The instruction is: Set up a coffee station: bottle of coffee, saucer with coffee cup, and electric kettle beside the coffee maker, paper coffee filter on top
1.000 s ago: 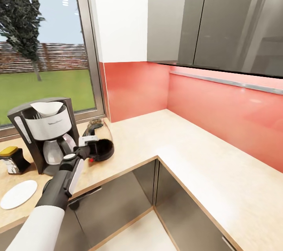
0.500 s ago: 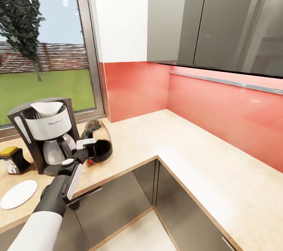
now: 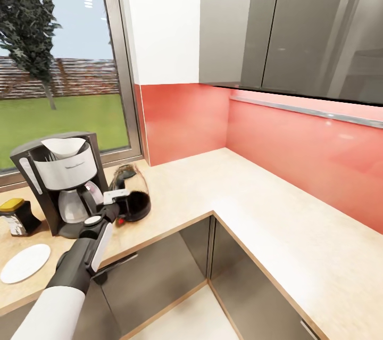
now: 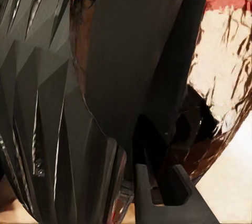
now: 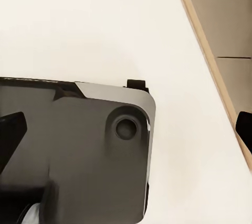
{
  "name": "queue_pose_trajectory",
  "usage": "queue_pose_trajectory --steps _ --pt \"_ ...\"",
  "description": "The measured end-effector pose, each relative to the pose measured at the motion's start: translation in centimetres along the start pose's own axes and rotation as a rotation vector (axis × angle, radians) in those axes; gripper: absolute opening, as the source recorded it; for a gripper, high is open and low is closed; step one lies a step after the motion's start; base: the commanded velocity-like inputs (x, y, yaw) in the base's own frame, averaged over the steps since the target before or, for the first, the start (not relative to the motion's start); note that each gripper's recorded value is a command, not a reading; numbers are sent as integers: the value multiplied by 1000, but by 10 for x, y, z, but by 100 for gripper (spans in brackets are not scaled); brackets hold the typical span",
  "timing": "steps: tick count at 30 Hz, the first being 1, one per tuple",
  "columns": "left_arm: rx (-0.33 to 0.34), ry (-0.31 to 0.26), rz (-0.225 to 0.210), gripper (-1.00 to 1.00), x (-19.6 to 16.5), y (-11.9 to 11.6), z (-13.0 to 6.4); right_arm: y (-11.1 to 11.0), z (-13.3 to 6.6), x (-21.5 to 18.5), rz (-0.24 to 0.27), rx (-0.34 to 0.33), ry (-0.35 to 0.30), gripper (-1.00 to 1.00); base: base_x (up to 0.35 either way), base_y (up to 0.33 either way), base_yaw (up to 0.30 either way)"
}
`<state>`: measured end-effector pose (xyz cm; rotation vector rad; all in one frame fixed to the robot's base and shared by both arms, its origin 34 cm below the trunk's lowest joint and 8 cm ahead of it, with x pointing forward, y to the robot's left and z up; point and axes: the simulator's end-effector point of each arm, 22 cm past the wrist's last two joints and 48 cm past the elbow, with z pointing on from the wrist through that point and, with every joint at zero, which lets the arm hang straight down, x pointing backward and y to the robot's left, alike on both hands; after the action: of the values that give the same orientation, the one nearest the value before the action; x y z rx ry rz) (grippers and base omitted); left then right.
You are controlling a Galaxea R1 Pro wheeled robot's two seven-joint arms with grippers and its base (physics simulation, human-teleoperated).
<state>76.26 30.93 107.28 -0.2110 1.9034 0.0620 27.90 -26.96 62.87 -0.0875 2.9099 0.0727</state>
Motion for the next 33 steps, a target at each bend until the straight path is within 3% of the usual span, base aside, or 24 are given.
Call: queue_pose_trajectory --steps 11,12,33 --pt "-2 19 1 -100 9 1 2 0 0 0 0 0 0 100 0 0 0" --pt "-2 20 0 100 10 1 2 0 0 0 0 0 0 100 0 0 0" --pt "-3 21 1 100 10 1 2 0 0 0 0 0 0 100 -2 0 0"
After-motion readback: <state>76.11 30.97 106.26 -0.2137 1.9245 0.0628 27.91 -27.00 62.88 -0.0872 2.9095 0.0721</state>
